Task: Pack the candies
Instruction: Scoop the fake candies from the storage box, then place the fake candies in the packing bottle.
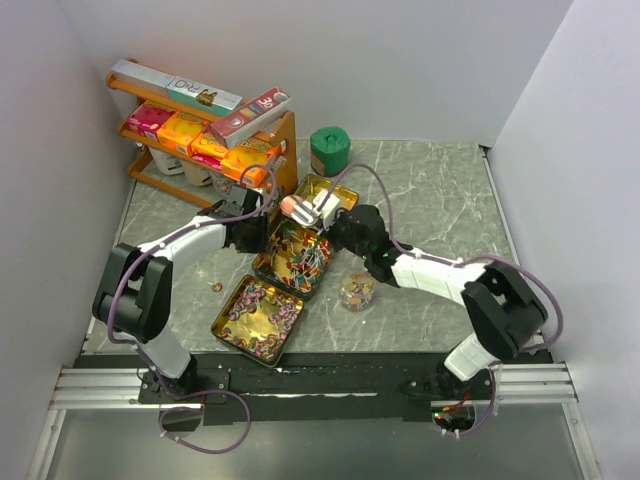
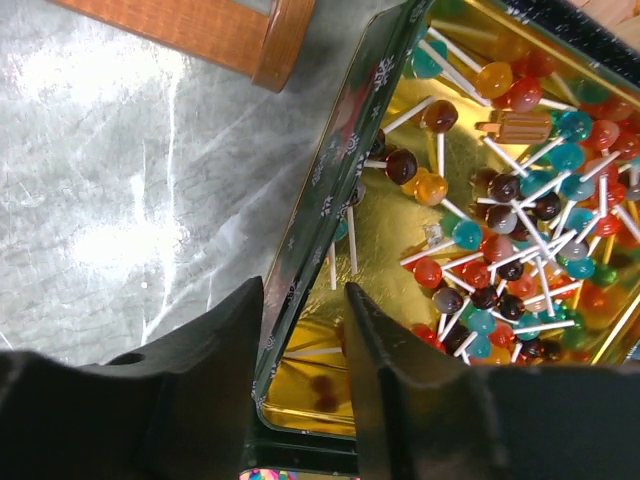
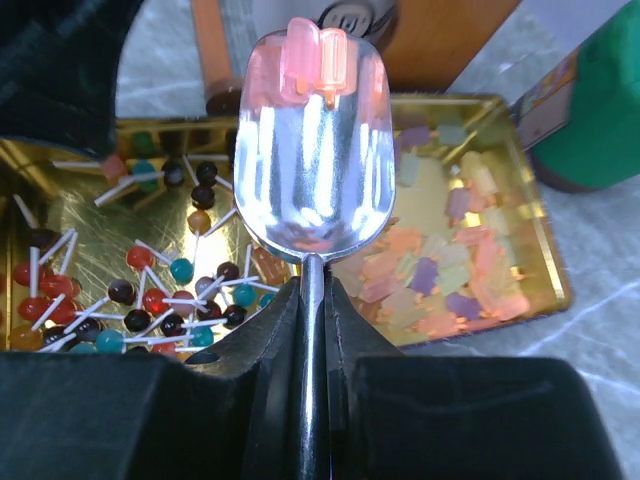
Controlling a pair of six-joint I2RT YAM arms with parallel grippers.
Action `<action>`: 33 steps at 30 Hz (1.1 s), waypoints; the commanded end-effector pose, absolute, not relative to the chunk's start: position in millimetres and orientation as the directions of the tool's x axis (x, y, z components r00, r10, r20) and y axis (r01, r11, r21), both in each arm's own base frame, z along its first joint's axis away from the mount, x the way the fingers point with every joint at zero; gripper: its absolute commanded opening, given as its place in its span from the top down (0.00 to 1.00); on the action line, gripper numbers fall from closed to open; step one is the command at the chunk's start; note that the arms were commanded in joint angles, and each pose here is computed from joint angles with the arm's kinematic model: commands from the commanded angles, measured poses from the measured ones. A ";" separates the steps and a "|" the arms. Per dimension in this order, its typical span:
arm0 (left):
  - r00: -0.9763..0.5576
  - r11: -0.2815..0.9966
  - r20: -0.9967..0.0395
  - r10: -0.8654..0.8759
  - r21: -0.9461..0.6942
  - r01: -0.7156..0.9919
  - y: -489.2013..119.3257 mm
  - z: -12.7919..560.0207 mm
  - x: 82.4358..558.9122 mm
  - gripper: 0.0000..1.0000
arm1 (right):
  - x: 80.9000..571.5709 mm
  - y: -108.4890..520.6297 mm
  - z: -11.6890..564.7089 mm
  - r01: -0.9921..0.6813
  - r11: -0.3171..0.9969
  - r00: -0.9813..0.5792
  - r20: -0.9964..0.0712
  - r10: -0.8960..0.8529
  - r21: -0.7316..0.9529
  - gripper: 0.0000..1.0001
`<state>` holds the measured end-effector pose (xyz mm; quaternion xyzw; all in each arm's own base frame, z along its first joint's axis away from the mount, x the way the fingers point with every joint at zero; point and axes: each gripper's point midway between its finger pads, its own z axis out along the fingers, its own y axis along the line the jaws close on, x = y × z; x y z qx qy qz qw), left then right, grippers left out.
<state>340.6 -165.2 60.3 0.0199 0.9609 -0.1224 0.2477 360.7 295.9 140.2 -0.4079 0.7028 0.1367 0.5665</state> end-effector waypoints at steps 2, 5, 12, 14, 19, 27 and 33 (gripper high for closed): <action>-0.829 0.957 -0.557 -0.056 -0.267 0.115 -174.3 87.9 353.3 0.54 | 350.8 279.8 188.4 -0.690 0.662 0.033 -0.926 -0.375 -0.292 1.00; -0.820 0.957 -0.570 -0.057 -0.265 0.118 -172.9 93.2 353.0 0.48 | 336.2 263.7 193.0 -0.679 0.677 0.007 -0.925 -0.381 -0.284 1.00; -0.787 0.952 -0.612 -0.075 -0.278 0.125 -171.2 112.5 351.3 0.18 | 289.0 212.8 203.2 -0.640 0.735 -0.129 -0.911 -0.391 -0.224 1.00; -0.780 0.953 -0.620 -0.083 -0.279 0.121 -170.0 116.4 350.7 0.13 | 273.3 197.0 192.1 -0.633 0.748 -0.218 -0.882 -0.418 -0.199 1.00; -0.764 0.954 -0.639 -0.093 -0.277 0.115 -166.7 126.7 349.5 0.01 | 238.2 171.5 193.6 -0.598 0.795 -0.343 -0.864 -0.368 -0.101 1.00; -0.763 0.953 -0.637 -0.109 -0.286 0.103 -168.3 132.1 353.2 0.04 | 190.1 155.1 190.6 -0.592 0.805 -0.464 -0.831 -0.305 0.035 1.00; -0.775 0.953 -0.623 -0.111 -0.289 0.095 -169.9 128.7 354.2 0.03 | 164.7 149.6 186.2 -0.611 0.789 -0.525 -0.780 -0.340 0.068 1.00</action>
